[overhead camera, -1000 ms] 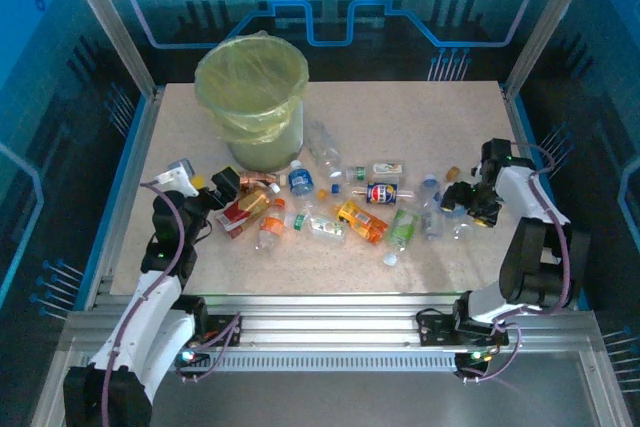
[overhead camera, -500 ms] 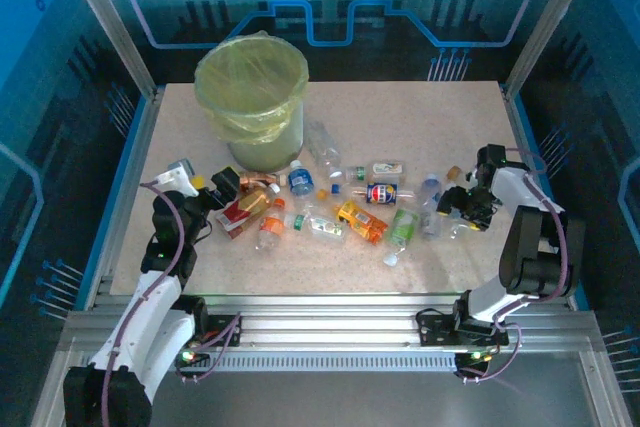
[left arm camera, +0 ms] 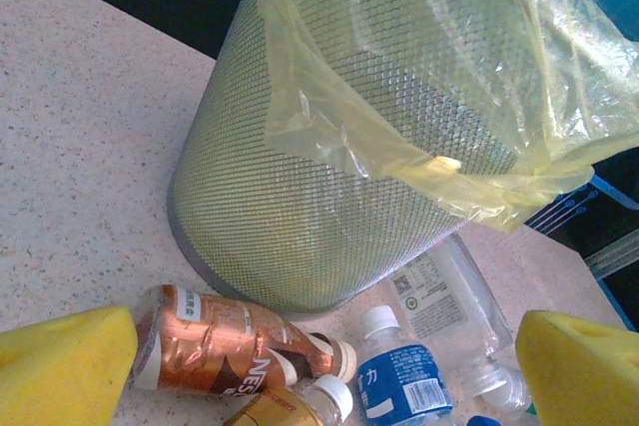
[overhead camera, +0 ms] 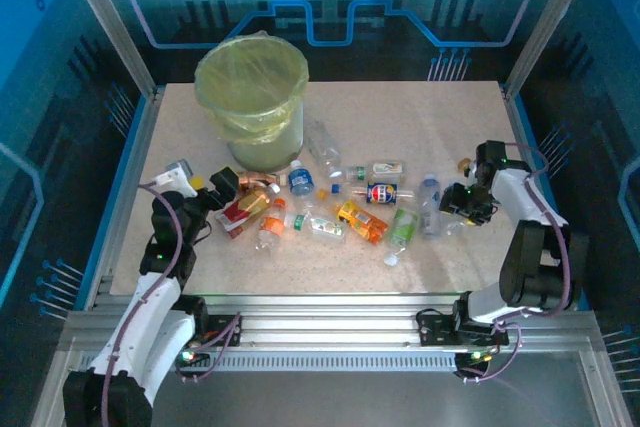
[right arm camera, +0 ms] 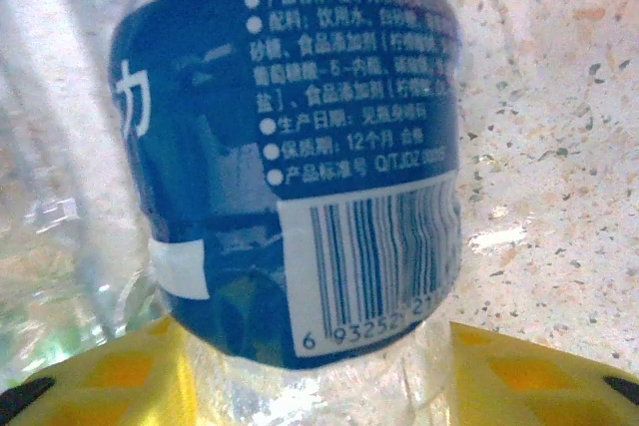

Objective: Put the plastic bottles in the bin

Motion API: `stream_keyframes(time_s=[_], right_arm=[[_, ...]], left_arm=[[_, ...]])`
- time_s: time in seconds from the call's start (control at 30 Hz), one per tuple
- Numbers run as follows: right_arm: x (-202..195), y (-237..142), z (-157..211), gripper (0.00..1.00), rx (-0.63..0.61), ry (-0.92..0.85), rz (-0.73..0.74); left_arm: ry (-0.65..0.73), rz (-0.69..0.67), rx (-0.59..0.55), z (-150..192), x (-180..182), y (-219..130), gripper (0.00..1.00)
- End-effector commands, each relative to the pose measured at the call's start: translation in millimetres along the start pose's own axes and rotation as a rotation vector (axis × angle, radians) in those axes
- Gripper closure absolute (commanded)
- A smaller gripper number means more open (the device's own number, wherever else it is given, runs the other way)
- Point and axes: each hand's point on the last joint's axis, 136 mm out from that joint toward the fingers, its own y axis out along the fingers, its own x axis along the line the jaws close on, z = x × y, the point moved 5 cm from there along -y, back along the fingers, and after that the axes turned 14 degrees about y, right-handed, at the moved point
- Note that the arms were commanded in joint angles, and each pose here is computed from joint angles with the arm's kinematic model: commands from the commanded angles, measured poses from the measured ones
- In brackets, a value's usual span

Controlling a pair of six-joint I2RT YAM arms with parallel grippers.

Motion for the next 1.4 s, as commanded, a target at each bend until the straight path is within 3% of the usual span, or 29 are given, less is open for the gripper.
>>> stream_keyframes(time_s=[0.0, 0.27, 0.57, 0.83, 1.37], right_arm=[[15, -25, 5, 0.53, -0.027, -0.046, -0.045], [30, -67, -2, 0.55, -0.162, -0.081, -0.101], [19, -107, -55, 0.56, -0.298, 0.067, -0.155], [-4, -95, -94, 0.55, -0.273, 0.223, -0.200], [-17, -73, -97, 0.54, -0.217, 0.274, -0.261]], left_arm=[[-0.027, -0.006, -0.036, -18, -5, -5, 0.01], [-0.042, 0.006, -0.055, -29, -10, -10, 0.01], [-0.027, 0.030, -0.044, -31, -15, -11, 0.01], [-0.013, 0.043, -0.032, -32, -17, -12, 0.01], [-0.025, 0.046, -0.029, -39, -20, -13, 0.01]])
